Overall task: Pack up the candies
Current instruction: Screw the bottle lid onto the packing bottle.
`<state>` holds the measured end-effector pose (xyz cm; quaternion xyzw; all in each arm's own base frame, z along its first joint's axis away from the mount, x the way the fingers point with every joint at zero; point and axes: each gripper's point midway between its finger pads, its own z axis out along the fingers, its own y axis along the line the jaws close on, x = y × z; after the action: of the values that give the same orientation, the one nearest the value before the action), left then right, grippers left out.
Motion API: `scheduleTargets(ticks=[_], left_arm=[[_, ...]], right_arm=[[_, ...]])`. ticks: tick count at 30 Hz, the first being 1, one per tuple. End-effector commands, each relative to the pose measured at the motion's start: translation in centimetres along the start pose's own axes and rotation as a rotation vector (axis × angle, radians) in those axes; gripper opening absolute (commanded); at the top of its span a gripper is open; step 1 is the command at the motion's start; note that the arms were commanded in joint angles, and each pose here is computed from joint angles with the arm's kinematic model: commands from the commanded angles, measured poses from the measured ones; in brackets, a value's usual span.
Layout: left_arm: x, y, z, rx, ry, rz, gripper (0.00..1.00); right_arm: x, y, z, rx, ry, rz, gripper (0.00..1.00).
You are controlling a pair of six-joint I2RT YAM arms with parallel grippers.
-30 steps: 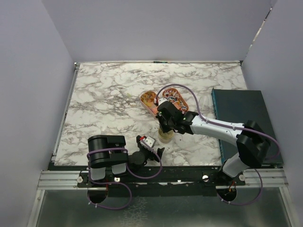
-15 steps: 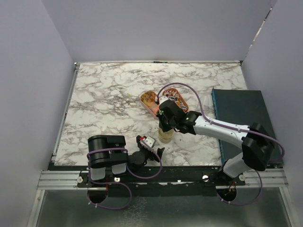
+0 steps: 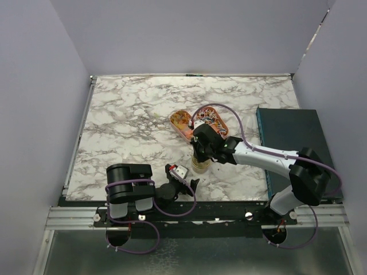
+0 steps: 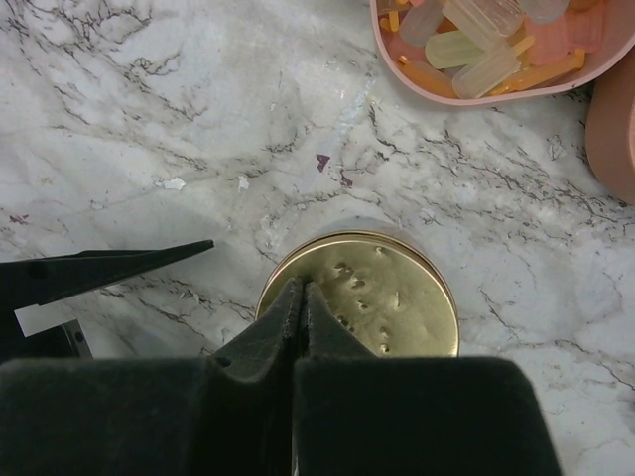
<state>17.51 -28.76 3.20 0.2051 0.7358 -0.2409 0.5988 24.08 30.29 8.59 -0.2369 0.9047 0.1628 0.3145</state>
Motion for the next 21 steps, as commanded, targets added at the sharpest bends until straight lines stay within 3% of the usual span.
scheduleTargets(ticks=[1, 8, 16, 21], left_arm=[[-3.4, -1.5, 0.2, 0.052, -0.122, -0.104, 0.99], [-3.4, -1.6, 0.2, 0.056, -0.119, -0.103, 0.99], [-3.3, -2.0, 0.4, 0.069, -0.114, -0.098, 0.99], [-3.3, -2.2, 0.6, 0.070, -0.109, -0.088, 0.99]], right_arm=[[-2.7, 0.8, -2.4, -0.025, -0.046, -0.002, 0.01], [-5.2, 1.2, -4.6, -0.039, -0.124, -0.004, 0.00], [0.0, 0.1, -1.1, -0.005, 0.010, 0.013, 0.01], [1.4, -0.4, -1.3, 0.001, 0.032, 0.021, 0.01]])
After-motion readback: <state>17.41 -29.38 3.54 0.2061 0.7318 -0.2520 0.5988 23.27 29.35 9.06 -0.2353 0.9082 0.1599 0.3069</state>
